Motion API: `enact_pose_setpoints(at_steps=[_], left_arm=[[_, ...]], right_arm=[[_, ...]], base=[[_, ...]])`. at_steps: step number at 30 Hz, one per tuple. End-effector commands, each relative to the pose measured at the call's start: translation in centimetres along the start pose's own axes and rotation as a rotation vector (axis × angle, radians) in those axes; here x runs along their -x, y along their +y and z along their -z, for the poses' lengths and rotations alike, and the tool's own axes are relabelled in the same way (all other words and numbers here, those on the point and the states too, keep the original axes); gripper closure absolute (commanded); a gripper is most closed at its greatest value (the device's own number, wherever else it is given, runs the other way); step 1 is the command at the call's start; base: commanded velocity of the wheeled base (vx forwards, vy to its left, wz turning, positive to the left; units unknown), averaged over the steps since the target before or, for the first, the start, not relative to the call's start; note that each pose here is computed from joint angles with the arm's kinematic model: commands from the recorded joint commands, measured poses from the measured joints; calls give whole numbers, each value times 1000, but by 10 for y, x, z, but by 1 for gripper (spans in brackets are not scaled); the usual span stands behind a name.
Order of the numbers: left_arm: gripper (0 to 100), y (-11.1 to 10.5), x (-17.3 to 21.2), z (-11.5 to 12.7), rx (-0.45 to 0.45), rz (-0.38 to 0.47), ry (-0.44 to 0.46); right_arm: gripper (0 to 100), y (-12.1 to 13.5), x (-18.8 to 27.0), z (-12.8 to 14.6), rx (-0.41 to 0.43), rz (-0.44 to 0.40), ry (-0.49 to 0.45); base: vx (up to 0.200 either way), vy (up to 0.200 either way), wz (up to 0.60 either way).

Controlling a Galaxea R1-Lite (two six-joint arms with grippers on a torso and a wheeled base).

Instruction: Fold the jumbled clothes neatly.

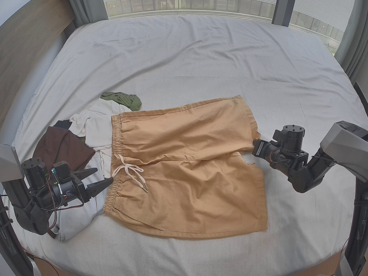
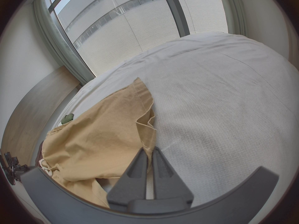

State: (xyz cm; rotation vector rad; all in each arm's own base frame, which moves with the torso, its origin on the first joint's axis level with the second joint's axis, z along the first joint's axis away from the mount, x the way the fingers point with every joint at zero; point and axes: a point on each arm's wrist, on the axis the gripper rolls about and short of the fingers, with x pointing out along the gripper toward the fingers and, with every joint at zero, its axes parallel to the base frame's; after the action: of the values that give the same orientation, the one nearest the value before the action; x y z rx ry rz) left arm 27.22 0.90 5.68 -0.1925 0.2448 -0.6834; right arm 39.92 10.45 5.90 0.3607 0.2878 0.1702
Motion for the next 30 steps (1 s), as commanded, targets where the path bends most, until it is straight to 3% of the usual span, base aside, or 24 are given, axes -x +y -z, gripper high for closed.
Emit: enact_pose_setpoints(at_steps=[1, 8, 11, 15, 20, 25, 30], left_arm=[[0, 0, 0, 3, 11, -1, 10], [0, -4, 11, 13, 64, 18, 49], [0, -5, 18, 23, 107, 59, 85], [0, -1, 16, 35, 124, 60, 117], [0, 3, 13, 40, 79, 63, 128], [0, 3, 12, 39, 67, 64, 124], [0, 4, 12, 40, 68, 64, 125]], right_arm=[[0, 2, 1, 0, 1, -11, -14], [0, 8, 40, -17, 9, -30, -36], [0, 10, 74, -22, 10, -35, -13], [0, 7, 106, -15, 0, -52, 88], [0, 3, 110, -3, -7, -56, 194], [0, -3, 95, 17, -118, -78, 285], [0, -5, 84, 26, -179, -123, 302]], base=[[0, 0, 0], [0, 0, 0], [0, 0, 0], [0, 0, 0], [0, 0, 0], [0, 0, 0], [0, 0, 0]])
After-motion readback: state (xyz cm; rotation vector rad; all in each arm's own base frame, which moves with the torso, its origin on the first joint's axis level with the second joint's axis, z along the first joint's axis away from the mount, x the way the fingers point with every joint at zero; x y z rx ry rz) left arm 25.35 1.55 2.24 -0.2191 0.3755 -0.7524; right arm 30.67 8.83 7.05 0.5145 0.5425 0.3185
